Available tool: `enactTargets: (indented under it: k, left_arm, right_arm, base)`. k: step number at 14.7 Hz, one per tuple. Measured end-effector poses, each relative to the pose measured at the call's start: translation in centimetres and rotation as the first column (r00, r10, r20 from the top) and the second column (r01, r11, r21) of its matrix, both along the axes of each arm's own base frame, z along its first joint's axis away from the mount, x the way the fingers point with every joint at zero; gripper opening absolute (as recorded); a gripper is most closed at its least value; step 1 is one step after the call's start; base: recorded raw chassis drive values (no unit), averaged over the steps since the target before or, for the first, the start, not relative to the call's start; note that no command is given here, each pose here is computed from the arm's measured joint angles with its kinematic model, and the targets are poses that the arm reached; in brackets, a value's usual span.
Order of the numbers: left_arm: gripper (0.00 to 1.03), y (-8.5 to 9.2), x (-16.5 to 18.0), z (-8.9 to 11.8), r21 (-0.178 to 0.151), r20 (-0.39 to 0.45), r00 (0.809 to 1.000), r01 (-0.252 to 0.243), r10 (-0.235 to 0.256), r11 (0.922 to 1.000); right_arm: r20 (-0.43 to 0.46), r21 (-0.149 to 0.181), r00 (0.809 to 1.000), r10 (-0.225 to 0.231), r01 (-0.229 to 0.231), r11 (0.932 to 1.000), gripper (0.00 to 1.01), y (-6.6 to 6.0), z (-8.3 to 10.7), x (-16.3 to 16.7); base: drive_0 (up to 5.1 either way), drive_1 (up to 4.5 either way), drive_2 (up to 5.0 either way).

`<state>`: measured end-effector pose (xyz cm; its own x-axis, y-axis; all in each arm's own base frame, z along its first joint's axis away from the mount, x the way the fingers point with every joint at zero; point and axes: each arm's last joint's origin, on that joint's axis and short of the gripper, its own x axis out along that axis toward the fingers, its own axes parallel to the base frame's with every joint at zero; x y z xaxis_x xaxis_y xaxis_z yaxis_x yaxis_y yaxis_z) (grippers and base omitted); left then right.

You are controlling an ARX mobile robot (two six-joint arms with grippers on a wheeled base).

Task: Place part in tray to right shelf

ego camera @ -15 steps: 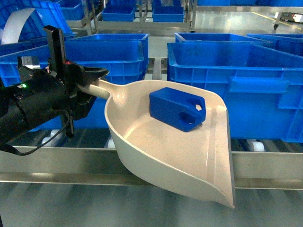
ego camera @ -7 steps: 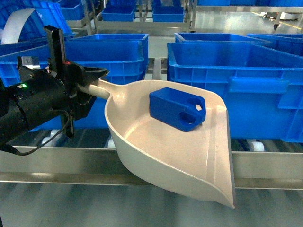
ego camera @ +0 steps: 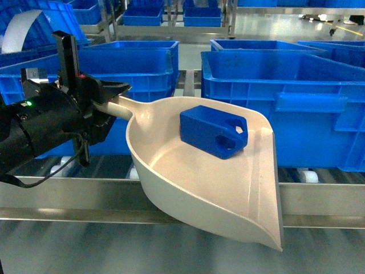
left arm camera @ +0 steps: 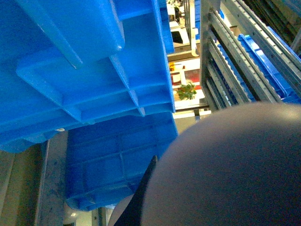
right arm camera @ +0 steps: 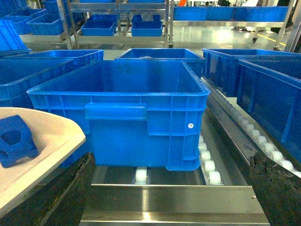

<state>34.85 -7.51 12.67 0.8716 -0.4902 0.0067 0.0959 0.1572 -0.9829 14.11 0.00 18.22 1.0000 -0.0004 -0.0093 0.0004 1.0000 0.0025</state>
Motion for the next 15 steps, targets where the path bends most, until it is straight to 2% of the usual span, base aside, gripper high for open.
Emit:
enactTargets:
  k: [15]
  left_arm:
    - [0.13,0.0,0.0,0.0,0.0,0.0,1.0,0.0,0.0,1.0]
  right_arm:
    - [0.0,0.0,1.0,0.0,0.0,1.0,0.98,0.0,0.0,0.0]
  base:
    - [0.0,0.0,0.0]
